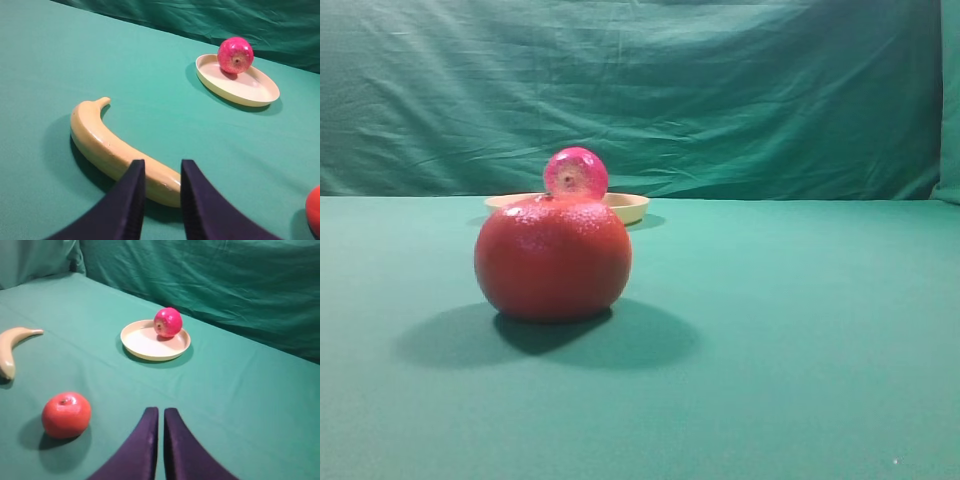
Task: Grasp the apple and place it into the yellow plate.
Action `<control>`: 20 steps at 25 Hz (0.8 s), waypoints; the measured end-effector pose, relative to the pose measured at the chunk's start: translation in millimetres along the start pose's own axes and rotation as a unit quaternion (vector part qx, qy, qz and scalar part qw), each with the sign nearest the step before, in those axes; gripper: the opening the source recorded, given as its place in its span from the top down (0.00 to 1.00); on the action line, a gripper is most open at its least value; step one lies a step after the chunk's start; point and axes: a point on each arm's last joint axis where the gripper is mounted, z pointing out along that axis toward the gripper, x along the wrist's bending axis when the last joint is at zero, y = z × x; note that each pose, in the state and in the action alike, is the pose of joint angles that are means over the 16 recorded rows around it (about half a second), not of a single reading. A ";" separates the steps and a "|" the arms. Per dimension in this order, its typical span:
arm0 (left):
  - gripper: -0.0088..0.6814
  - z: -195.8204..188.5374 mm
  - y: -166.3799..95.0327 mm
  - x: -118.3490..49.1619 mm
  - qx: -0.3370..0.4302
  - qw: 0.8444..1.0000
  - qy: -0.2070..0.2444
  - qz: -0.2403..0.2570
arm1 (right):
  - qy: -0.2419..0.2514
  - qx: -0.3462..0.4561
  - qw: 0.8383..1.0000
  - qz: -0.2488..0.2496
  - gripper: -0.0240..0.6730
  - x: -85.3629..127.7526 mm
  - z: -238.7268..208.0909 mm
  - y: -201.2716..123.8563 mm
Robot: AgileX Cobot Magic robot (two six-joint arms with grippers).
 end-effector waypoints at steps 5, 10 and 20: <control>0.76 0.0 0.0 0.0 0.000 1.000 0.000 0.000 | -0.054 0.008 0.998 0.014 0.97 -4.3 4.2 -31.5; 0.76 0.0 0.0 0.0 0.000 1.000 0.000 0.000 | -0.086 0.031 0.996 0.023 0.97 -6.8 10.3 -58.9; 0.76 0.0 0.0 0.0 0.000 1.000 0.000 0.000 | -0.097 0.059 0.993 0.024 0.97 -7.6 16.4 -83.7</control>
